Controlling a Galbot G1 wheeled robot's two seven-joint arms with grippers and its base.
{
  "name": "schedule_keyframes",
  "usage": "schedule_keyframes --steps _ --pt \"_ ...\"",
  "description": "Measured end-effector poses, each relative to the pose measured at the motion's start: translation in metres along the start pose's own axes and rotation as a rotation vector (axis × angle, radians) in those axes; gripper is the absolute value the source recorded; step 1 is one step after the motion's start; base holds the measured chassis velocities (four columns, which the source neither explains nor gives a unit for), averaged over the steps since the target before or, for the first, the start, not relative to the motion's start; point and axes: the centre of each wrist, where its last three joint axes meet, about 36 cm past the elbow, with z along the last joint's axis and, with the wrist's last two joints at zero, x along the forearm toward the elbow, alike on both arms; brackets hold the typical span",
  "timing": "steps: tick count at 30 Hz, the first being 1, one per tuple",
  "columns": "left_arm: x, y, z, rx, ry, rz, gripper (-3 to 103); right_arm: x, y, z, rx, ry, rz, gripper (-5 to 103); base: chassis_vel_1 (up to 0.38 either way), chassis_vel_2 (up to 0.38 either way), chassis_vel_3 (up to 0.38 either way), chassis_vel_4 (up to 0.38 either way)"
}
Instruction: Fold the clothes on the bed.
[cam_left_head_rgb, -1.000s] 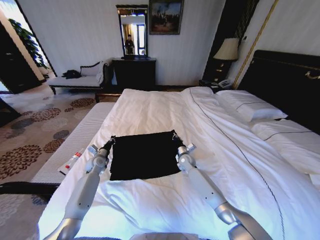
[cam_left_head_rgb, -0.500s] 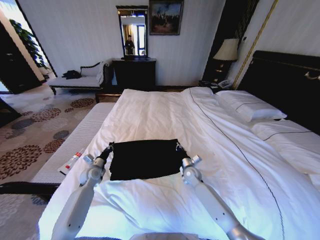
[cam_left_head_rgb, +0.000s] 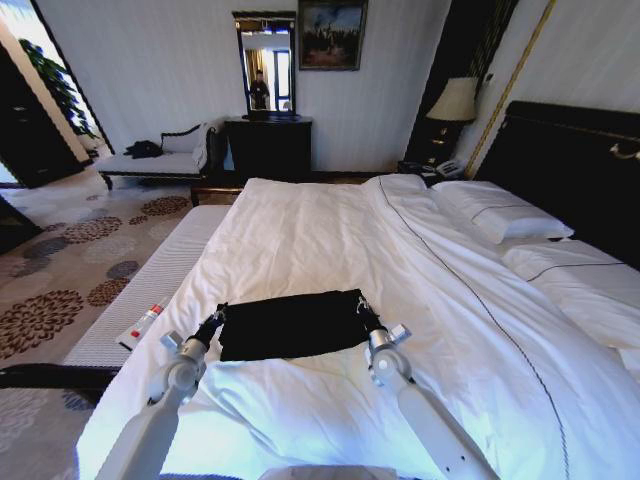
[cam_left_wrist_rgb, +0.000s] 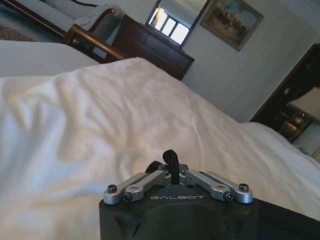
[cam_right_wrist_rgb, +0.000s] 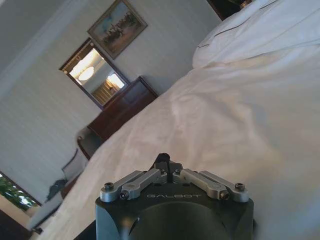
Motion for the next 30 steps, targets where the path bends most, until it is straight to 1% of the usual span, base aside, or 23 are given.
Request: schedule_keyframes --steps 2,4,5,7,15,20,21,22,23,25,26,29,30 --pt "0.006 0.000 0.004 -0.007 0.008 -0.004 1 0.005 0.002 0.001 0.003 0.002 0.015 0 0.000 0.000 0.000 0.000" --pt "0.019 -0.001 0.012 -0.035 0.021 -0.004 1 0.018 0.005 0.000 0.002 0.013 0.035 0 0.000 0.000 0.000 0.000" --pt "0.019 -0.001 0.012 -0.035 0.021 -0.004 1 0.018 0.005 0.000 0.002 0.013 0.035 0 0.000 0.000 0.000 0.000" --pt "0.029 0.000 0.018 -0.055 0.031 -0.007 1 0.029 0.004 0.002 0.007 0.038 0.049 0 0.000 0.000 0.000 0.000" --pt "0.034 0.004 0.021 -0.053 0.029 -0.022 1 0.037 0.002 0.017 0.019 0.062 0.070 0 0.000 0.000 0.000 0.000" --pt "0.032 0.000 0.021 -0.051 0.021 -0.020 1 0.037 0.006 0.025 0.023 0.066 0.070 0 0.000 0.000 0.000 0.000" --pt "0.032 -0.001 0.021 -0.056 0.017 -0.022 -2 0.037 0.006 0.025 0.026 0.064 0.068 0 0.000 0.000 0.000 0.000" --pt "0.033 -0.003 0.021 -0.066 0.008 -0.023 3 0.036 0.007 0.025 0.030 0.059 0.065 -2 0.000 0.000 0.000 0.000" --pt "0.035 -0.004 0.019 -0.076 -0.003 -0.023 8 0.035 0.009 0.022 0.030 0.050 0.060 3 0.000 0.000 0.000 0.000" --pt "0.036 -0.005 0.017 -0.080 -0.009 -0.022 8 0.035 0.009 0.021 0.030 0.047 0.058 3 0.000 0.000 0.000 0.000" --pt "0.040 -0.008 0.011 -0.094 -0.031 -0.018 14 0.035 0.013 0.014 0.028 0.031 0.045 8 0.000 0.000 0.000 0.000" --pt "0.052 -0.020 -0.017 -0.145 -0.127 0.008 30 0.039 0.024 -0.012 0.032 -0.023 0.006 25 0.000 0.000 0.000 0.000" --pt "0.054 -0.022 -0.023 -0.155 -0.146 0.013 34 0.039 0.026 -0.018 0.033 -0.034 -0.001 25 0.000 0.000 0.000 0.000"
